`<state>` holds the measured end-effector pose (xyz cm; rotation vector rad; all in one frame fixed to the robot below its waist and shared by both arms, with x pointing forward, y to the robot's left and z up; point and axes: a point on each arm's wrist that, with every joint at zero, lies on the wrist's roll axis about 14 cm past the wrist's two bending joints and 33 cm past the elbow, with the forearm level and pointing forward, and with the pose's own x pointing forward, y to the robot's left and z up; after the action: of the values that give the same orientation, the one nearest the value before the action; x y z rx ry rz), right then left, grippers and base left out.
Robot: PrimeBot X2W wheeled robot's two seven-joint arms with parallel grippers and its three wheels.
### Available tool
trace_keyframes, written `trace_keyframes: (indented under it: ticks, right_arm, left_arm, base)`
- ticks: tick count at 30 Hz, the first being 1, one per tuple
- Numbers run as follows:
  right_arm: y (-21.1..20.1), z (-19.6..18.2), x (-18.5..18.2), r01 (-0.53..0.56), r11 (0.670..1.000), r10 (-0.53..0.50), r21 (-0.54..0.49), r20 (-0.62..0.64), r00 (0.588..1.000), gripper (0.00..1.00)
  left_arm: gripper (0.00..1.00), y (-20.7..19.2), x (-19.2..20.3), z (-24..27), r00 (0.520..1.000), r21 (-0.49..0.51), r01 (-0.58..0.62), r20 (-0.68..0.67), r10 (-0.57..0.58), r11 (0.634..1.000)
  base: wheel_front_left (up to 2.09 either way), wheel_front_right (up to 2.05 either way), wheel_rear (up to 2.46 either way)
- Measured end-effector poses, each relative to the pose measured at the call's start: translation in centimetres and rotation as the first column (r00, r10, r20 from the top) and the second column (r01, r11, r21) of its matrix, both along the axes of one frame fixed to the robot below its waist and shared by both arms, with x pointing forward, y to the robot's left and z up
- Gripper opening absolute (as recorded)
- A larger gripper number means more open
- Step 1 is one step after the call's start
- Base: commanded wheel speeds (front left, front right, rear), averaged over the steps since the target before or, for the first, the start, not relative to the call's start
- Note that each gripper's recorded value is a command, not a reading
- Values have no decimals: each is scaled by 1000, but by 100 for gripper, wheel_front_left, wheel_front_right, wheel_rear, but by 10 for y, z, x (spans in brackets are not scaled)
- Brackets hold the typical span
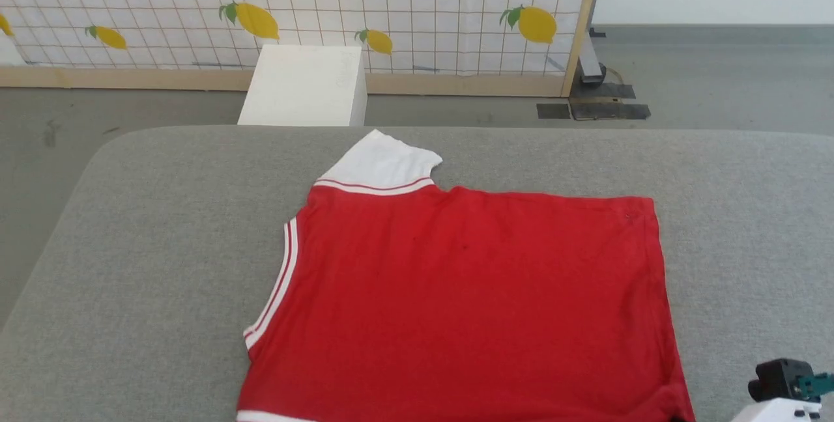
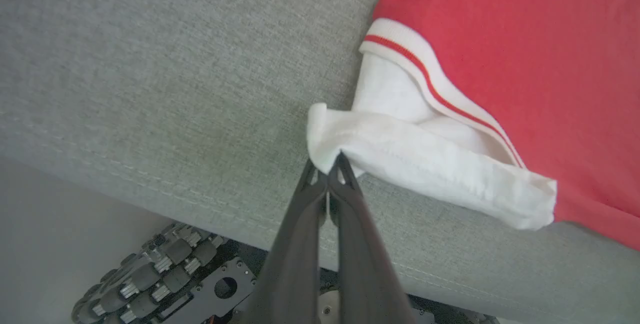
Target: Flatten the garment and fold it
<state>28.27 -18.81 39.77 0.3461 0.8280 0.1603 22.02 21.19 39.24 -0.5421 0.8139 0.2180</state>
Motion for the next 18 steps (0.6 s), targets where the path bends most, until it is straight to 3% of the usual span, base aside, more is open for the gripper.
trace_keyframes:
  ticks: [7,14,15,16,18]
  right_arm:
    - [1,-9,-27,-37,999,38,4,-134,990,0]
    - [-8,16,-8,4,1000,-4,-8,-42,999,0]
    - [-9,20,-3,6,1000,-6,-15,-28,1000,0]
    - [-11,31,18,11,999,-10,-34,19,1000,0]
    - [-10,36,30,11,999,-9,-41,38,999,0]
  left_arm:
    - [0,-18,-16,7,998,-86,28,-45,-32,996]
    - [0,-13,22,45,987,-48,42,160,-34,998]
    - [0,-13,31,52,980,-34,48,196,-41,998]
    - [0,-14,67,77,945,8,74,320,-73,997]
    - [0,-16,86,87,925,32,89,368,-94,996]
  base:
    - [0,0,0]
    - [0,0,0]
    - [0,0,0]
    - [0,0,0]
    - [0,0,0]
